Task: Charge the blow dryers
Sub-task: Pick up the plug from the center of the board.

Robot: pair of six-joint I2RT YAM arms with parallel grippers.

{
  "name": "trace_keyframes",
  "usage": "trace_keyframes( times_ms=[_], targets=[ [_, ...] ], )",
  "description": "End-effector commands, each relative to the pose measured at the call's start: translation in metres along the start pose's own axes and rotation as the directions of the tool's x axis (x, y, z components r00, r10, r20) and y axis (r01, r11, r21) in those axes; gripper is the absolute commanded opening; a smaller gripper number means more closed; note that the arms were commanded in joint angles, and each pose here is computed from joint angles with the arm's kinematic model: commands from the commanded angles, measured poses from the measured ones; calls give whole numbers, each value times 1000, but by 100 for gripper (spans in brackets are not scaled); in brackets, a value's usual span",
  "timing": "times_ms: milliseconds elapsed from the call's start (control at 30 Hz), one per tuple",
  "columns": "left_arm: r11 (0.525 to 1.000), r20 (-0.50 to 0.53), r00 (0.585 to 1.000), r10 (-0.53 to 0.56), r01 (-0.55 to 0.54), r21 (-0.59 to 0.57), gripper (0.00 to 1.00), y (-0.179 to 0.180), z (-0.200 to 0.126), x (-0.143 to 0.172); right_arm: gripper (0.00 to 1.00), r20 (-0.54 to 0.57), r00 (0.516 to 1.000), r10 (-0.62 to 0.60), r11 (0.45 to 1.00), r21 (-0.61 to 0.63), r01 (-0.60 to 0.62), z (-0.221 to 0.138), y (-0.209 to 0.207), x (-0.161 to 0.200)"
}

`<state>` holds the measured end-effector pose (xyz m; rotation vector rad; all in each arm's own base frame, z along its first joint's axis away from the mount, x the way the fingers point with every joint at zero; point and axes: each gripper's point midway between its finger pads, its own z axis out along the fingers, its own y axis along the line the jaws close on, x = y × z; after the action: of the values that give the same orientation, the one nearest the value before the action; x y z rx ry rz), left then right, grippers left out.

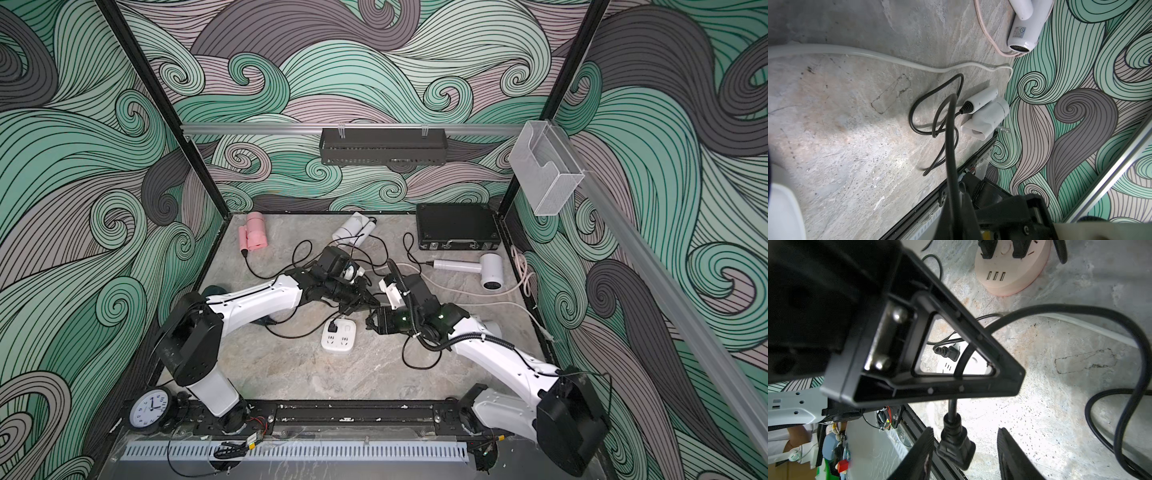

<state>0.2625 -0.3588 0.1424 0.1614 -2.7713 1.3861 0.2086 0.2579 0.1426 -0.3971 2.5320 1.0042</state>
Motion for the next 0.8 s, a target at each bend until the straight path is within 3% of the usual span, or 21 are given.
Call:
trace_keyframes(
  times_ms=[0, 433, 600, 700, 767],
  targets=[
    [999, 7, 999, 37, -37, -31, 0, -5, -3, -2, 48, -9, 1000, 4, 1000, 27, -4, 1, -2, -4],
    [993, 9, 998, 64, -63, -102, 0, 1, -2, 1, 34, -55, 998, 21, 1000, 5, -21, 10, 7, -8],
    [989, 21, 997, 70, -67, -133, 0, 4, -4, -1, 34, -95, 995, 26, 999, 40, -22, 11, 5, 0],
    [987, 22, 997, 67, -63, -148, 0, 6, -3, -2, 42, -106, 994, 18, 997, 74, -10, 12, 4, 3],
    [986, 29, 997, 64, -59, -158, 0, 7, -4, -3, 42, -102, 995, 11, 994, 113, 0, 12, 2, 4]
  ],
)
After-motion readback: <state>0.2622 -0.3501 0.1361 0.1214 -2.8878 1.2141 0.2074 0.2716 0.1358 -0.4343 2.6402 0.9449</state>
